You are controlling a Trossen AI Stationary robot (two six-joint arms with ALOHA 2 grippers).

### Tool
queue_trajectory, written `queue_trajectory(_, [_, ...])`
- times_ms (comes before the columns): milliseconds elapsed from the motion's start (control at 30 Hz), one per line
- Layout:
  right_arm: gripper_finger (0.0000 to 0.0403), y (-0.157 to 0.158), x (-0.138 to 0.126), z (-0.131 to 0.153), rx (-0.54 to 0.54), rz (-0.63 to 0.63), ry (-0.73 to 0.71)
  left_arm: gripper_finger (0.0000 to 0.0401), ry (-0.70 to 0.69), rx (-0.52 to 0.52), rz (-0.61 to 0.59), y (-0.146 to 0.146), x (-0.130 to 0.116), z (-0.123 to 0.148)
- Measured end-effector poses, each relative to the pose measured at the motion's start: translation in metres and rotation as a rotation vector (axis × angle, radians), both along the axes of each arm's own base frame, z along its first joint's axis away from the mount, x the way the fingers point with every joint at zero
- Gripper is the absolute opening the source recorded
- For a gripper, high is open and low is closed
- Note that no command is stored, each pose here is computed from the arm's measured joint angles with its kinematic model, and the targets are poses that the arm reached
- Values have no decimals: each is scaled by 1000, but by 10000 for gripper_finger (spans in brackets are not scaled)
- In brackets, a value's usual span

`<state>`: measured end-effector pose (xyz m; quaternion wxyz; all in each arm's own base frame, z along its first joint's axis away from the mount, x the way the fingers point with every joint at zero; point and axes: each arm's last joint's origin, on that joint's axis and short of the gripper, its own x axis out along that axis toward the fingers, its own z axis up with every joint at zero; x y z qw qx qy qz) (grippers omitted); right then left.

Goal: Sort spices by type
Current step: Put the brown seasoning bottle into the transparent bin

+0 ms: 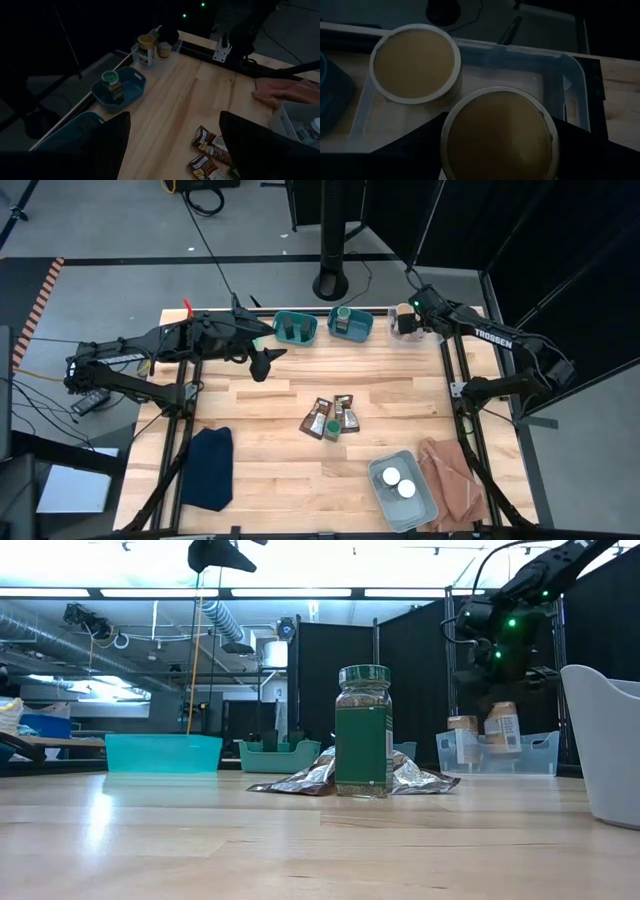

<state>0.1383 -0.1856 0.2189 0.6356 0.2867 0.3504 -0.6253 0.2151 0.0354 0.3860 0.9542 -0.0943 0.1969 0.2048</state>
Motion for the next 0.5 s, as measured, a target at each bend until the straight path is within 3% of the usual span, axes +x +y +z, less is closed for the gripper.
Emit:
queue_trajectory(200, [284,-1,0,1,-9,9,6,310,0,0,0,0,0,0])
queue_trajectory(500, [332,-1,-1,1,-8,16,17,310,0,0,1,0,0,0])
